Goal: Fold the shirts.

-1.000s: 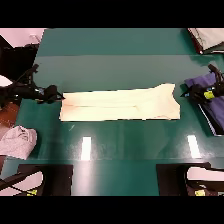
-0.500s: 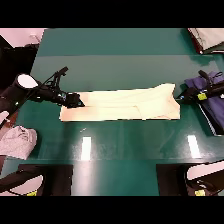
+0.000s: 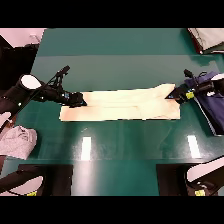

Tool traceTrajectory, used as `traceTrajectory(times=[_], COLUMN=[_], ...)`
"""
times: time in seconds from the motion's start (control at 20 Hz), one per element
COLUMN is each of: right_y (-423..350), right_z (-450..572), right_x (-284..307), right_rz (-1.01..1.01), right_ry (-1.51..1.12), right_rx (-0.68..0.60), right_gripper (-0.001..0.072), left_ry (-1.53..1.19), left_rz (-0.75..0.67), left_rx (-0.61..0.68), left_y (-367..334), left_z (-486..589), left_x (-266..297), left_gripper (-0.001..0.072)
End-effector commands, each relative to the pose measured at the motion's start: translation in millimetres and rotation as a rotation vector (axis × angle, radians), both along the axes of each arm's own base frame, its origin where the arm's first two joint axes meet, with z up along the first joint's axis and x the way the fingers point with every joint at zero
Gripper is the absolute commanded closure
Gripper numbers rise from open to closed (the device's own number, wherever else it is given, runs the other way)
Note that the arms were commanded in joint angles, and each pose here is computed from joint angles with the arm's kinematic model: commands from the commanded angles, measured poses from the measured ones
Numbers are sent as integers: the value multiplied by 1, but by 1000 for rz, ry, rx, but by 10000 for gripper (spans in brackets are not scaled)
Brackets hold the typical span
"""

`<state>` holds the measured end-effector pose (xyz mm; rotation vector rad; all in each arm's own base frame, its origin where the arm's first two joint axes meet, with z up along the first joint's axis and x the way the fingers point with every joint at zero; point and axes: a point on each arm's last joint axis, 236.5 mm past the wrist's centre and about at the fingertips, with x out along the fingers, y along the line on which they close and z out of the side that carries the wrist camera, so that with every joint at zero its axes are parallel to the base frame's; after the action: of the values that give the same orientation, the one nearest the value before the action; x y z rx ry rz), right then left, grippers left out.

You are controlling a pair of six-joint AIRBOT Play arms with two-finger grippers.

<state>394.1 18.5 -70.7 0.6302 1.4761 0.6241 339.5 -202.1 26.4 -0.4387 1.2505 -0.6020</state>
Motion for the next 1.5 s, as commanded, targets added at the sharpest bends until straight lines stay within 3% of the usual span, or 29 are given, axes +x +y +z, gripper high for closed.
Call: traceTrajectory(times=[0.0,0.1,0.15,0.2,0.45,1.05,1.45], right_y=[17,18,18,17,13,100,209], right_z=[2,3,3,4,30,203,277], right_x=[-2,-2,-3,-3,1,13,-5], right_rz=[42,44,52,63,51,164,344], right_ry=[1,2,-5,-15,-79,-384,-594], right_rx=[22,25,26,29,4,-81,-37], right_gripper=[333,443,609,691,695,696,696], left_ry=[-3,-2,-2,-1,-21,17,22], left_rz=[4,4,4,5,98,-208,-180], left_rx=[0,0,0,-1,-17,-3,6], left_y=[0,0,0,0,-4,-165,-172], left_z=[0,0,0,0,6,-60,-87], left_x=[1,1,1,1,20,55,72], left_gripper=[684,684,684,684,686,685,684])
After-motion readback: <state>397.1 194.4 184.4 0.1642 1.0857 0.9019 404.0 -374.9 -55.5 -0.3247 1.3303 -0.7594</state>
